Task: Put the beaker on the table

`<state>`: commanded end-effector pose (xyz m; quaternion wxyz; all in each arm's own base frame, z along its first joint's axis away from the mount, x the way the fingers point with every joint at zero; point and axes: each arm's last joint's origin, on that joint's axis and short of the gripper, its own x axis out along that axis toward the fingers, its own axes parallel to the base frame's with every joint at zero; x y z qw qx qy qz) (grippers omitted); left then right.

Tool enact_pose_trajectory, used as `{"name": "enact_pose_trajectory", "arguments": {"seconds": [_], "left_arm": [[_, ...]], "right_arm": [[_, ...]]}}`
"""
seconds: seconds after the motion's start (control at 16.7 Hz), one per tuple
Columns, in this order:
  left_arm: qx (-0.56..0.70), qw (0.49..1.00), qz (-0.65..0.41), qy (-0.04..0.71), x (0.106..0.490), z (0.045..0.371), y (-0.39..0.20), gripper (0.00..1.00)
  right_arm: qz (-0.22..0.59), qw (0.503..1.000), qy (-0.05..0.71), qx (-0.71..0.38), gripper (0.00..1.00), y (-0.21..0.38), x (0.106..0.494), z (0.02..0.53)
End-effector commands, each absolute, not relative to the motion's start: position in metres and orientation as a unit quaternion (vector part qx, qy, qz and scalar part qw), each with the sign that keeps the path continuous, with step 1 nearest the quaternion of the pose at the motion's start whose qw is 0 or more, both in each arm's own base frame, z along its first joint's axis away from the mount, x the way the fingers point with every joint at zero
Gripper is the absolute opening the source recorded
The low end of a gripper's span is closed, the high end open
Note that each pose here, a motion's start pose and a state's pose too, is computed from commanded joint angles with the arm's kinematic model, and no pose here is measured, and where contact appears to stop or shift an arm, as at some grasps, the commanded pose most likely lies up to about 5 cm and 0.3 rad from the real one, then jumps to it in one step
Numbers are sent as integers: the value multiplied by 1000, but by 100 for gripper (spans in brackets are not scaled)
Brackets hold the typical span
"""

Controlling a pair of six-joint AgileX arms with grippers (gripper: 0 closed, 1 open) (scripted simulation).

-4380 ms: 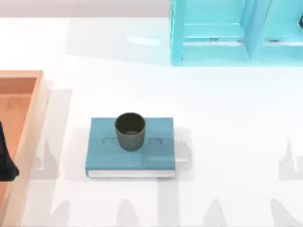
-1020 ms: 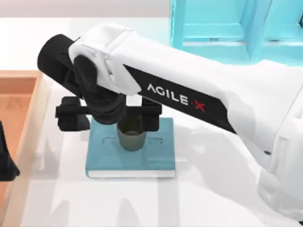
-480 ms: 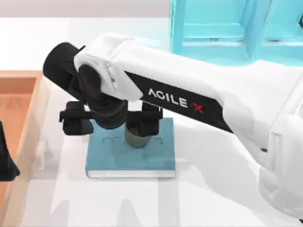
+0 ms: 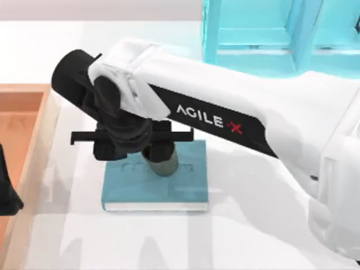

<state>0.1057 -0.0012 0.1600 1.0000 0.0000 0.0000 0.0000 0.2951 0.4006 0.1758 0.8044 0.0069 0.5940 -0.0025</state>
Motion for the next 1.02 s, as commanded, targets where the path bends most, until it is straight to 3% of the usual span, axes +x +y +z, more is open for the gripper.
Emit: {"name": "enact_pose_trajectory", "arguments": {"seconds": [0.18, 0.24, 1.02], "left_arm": [[0, 1000, 0, 0, 106, 160, -1, 100], [0, 1000, 0, 0, 106, 160, -1, 100], [0, 1000, 0, 0, 106, 160, -1, 100]], "right_arm": [[-3, 804, 594, 7, 2, 401, 295, 176], [-3, 804, 594, 7, 0, 401, 295, 176], [-2, 807, 591, 8, 0, 403, 295, 198]]}}
